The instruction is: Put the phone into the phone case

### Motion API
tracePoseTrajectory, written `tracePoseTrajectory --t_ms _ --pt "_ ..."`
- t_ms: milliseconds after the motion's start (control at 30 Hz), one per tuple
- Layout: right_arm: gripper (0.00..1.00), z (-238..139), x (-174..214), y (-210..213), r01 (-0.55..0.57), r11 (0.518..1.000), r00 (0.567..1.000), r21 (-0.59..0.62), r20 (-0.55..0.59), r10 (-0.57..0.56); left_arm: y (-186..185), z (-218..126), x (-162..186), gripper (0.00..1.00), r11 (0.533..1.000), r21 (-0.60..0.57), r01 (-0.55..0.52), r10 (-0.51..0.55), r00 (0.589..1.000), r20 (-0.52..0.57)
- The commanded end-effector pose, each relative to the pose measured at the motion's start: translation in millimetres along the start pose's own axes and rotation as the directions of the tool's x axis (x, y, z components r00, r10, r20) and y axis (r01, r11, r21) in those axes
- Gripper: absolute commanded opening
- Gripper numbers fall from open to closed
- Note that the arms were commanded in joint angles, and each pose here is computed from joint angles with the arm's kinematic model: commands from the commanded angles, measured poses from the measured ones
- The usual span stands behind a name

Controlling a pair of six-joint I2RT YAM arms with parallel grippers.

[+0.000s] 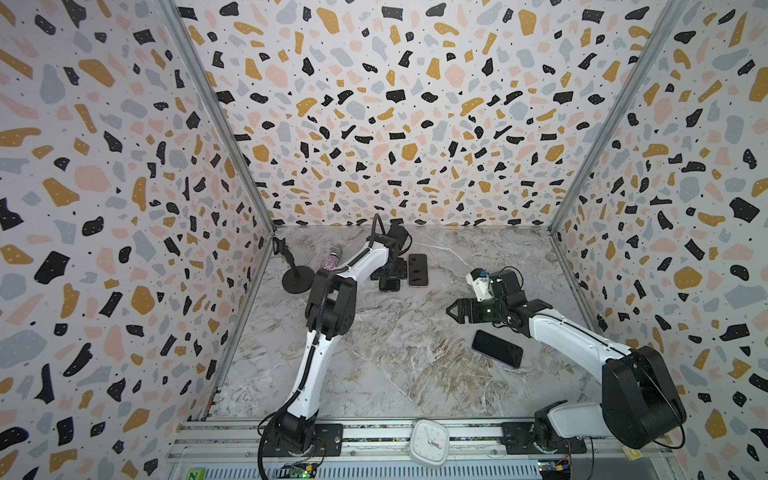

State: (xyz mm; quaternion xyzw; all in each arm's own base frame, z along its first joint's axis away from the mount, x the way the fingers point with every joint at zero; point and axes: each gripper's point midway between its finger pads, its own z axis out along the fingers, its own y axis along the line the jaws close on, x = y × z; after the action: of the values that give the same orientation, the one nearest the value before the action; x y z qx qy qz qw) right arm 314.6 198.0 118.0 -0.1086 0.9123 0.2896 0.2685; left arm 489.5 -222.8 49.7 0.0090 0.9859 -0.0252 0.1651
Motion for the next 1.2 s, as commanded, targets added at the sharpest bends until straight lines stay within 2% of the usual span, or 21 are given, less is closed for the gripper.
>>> tracePoseTrajectory --t_ms 0,167,367,533,700,767,900,1000,1167 --pt "0.95 5.0 -12.7 -6.6 -0.016 1.0 1.0 0.019 -0.016 0.016 -6.7 -58.9 -20.4 0.86 0.996 0.087 0.001 -0.01 0.995 0.097" --pt "0.94 15.5 -28.3 -11.4 -0.032 0.999 0.999 0.043 -0.024 0.033 -8.4 -87.6 -20.0 0.9 0.992 0.126 -0.007 -0.009 0.992 0.125" --pt "0.91 14.3 -58.7 -48.5 -0.005 0.97 1.0 0.244 0.029 -0.002 -28.8 -117.7 17.5 0.9 0.971 0.233 -0.052 0.014 0.987 0.159" --pt "0.87 20.0 -87.0 -106.1 0.004 0.896 0.999 0.444 0.03 -0.02 -48.8 -120.9 69.8 0.9 0.941 0.327 -0.091 0.05 0.99 0.132" --pt "0.84 13.6 -114.6 -165.2 -0.036 0.822 0.999 0.568 0.051 0.008 -60.4 -111.7 104.8 0.9 0.916 0.388 -0.103 0.067 0.992 0.104" --pt "0.84 13.1 -120.8 -184.3 -0.071 0.823 0.997 0.564 0.06 0.045 -67.9 -107.6 115.4 0.89 0.904 0.411 -0.121 0.093 0.992 0.086" --pt "0.84 19.0 -135.4 -206.4 -0.142 0.857 0.99 0.495 0.086 0.114 -70.8 -101.2 127.6 0.89 0.898 0.415 -0.15 0.135 0.989 0.064" --pt "0.85 24.9 -146.7 -214.8 -0.151 0.866 0.988 0.476 0.1 0.117 -68.8 -100.4 130.2 0.89 0.897 0.411 -0.161 0.146 0.987 0.066" --pt "0.85 44.7 -157.2 -232.6 -0.171 0.883 0.985 0.437 0.08 0.152 -78.2 -96.2 140.6 0.89 0.871 0.469 -0.149 0.151 0.988 0.034"
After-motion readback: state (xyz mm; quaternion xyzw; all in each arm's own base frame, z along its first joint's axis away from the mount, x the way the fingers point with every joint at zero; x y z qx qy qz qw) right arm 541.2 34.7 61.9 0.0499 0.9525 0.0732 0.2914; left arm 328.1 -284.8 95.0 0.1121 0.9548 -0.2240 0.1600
